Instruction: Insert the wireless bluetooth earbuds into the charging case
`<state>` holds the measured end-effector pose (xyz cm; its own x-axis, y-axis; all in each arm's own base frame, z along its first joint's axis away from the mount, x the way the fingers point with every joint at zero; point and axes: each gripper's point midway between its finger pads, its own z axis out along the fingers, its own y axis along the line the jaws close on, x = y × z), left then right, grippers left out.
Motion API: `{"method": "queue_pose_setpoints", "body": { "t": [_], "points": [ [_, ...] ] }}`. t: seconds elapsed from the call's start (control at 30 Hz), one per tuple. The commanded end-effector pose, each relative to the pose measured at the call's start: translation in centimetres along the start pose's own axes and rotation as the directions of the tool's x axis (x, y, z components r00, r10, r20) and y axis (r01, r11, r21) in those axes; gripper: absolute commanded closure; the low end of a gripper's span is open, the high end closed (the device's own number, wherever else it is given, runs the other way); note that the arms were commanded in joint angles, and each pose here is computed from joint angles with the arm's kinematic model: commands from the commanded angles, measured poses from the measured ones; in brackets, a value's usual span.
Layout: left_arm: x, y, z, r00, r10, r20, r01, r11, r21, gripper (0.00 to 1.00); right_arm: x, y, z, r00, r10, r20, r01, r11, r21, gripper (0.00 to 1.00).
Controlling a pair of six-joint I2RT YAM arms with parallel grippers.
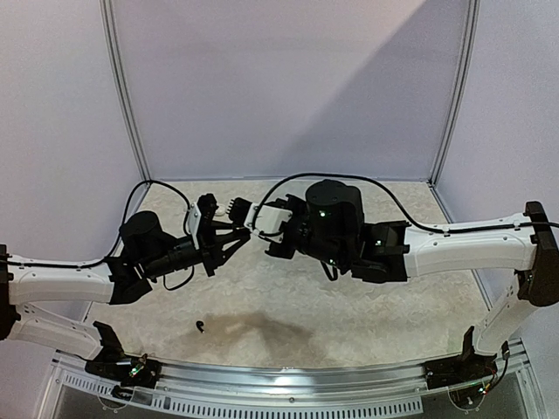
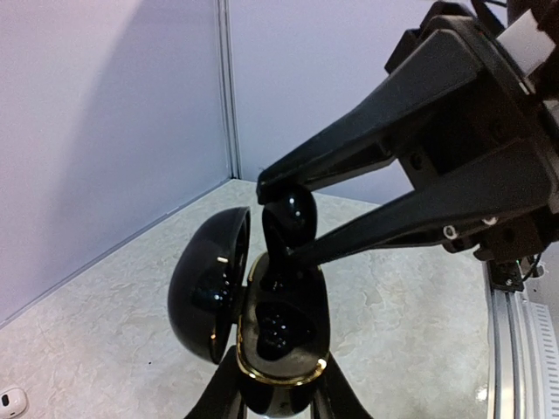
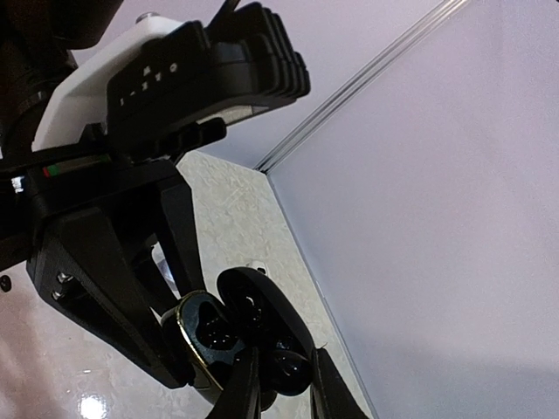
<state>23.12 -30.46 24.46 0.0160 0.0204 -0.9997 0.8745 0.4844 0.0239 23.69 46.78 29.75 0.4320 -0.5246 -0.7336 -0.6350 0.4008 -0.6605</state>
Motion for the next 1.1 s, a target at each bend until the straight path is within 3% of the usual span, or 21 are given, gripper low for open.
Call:
{"method": "queue_pose_setpoints", "body": {
  "t": [0.0,0.33,0.7,1.07],
  "points": [
    [-2.5,0.1,-0.2,0.996,0.03,0.089,-0.031,1.0,0.002,1.0,2.6,1.3,0.2,0.987,-0.133,-0.09,0.125,0.988,-0.087,1.0],
    [-2.5,0.2,-0.2,0.995,0.038,0.091,-0.039,0.999,0.001,1.0,2.7,2.0,0.1,0.97,-0.225,-0.089,0.211,0.966,-0.147,0.98],
    [-2.7,0.4,-0.2,0.995,0.04,0.094,-0.04,0.999,-0.002,1.0,2.8,1.6,0.7,0.97,-0.218,-0.109,0.205,0.971,-0.122,0.85],
    [-2.6,0.5,-0.1,0.995,0.039,0.089,-0.039,0.999,-0.002,1.0,2.9,1.5,1.2,0.971,-0.199,-0.133,0.184,0.976,-0.114,0.81]
  ]
}}
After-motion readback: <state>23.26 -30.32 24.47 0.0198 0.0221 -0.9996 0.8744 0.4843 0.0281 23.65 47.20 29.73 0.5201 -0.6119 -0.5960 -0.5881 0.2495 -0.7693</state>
